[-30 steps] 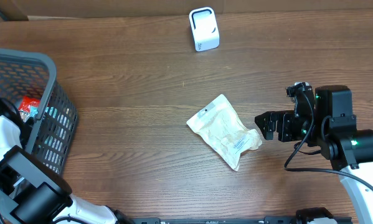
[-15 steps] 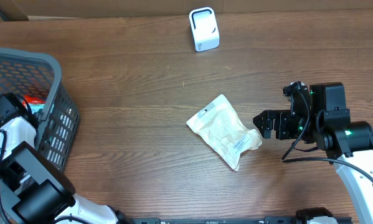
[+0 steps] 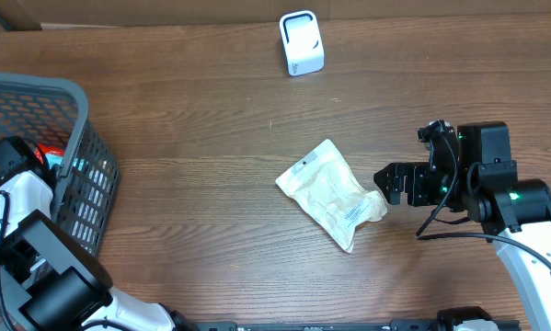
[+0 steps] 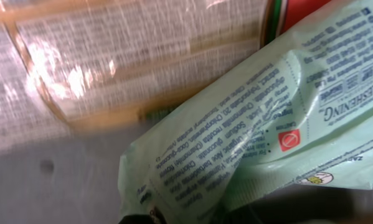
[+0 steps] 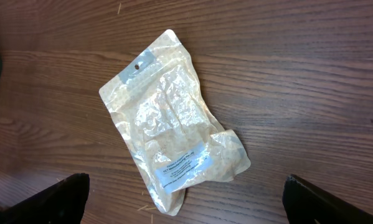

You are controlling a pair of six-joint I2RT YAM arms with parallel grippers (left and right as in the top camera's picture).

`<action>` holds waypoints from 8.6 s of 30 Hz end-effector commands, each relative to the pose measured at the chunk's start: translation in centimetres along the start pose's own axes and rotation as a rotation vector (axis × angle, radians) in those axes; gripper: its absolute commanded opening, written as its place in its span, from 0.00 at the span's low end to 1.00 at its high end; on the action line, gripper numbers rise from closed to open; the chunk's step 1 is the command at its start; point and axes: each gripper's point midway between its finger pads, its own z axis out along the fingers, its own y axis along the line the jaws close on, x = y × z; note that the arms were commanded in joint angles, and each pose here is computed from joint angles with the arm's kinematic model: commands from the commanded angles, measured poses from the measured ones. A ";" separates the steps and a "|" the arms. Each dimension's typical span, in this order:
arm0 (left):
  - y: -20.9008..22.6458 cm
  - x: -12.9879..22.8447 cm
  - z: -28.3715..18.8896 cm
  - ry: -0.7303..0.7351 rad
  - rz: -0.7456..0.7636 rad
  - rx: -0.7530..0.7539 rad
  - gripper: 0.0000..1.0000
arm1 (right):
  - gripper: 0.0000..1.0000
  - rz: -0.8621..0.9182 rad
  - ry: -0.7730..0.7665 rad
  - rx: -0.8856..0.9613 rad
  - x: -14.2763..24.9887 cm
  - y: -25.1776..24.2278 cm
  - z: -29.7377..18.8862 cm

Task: Scan the item barcode
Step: 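Grasp the teal wipes packet in the basket with the left gripper, then lift the teal packet out and drop it left of the pouch, then move the left gripper back into the basket toward the bottles, then lift the white tube out and place it between packet and pouch, then return the left gripper into the basket toward the spaghetti package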

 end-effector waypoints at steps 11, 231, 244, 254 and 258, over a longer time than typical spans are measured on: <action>-3.6 -5.7 -21.0 -0.263 0.057 0.207 0.04 | 1.00 -0.015 -0.022 -0.008 -0.8 0.5 -0.4; -25.6 39.2 -14.3 0.509 1.112 0.028 1.00 | 1.00 -0.020 -0.034 -0.016 -1.0 0.6 -0.4; -30.9 24.1 -33.8 0.110 0.979 0.557 1.00 | 1.00 -0.019 -0.031 -0.016 -1.0 0.6 -0.4; -17.0 5.5 -40.3 -0.325 0.591 0.417 1.00 | 1.00 -0.018 -0.028 -0.015 -0.9 0.6 -0.4; -9.5 0.4 -36.7 -0.299 0.410 0.212 1.00 | 1.00 -0.018 -0.030 -0.016 -0.9 0.6 -0.4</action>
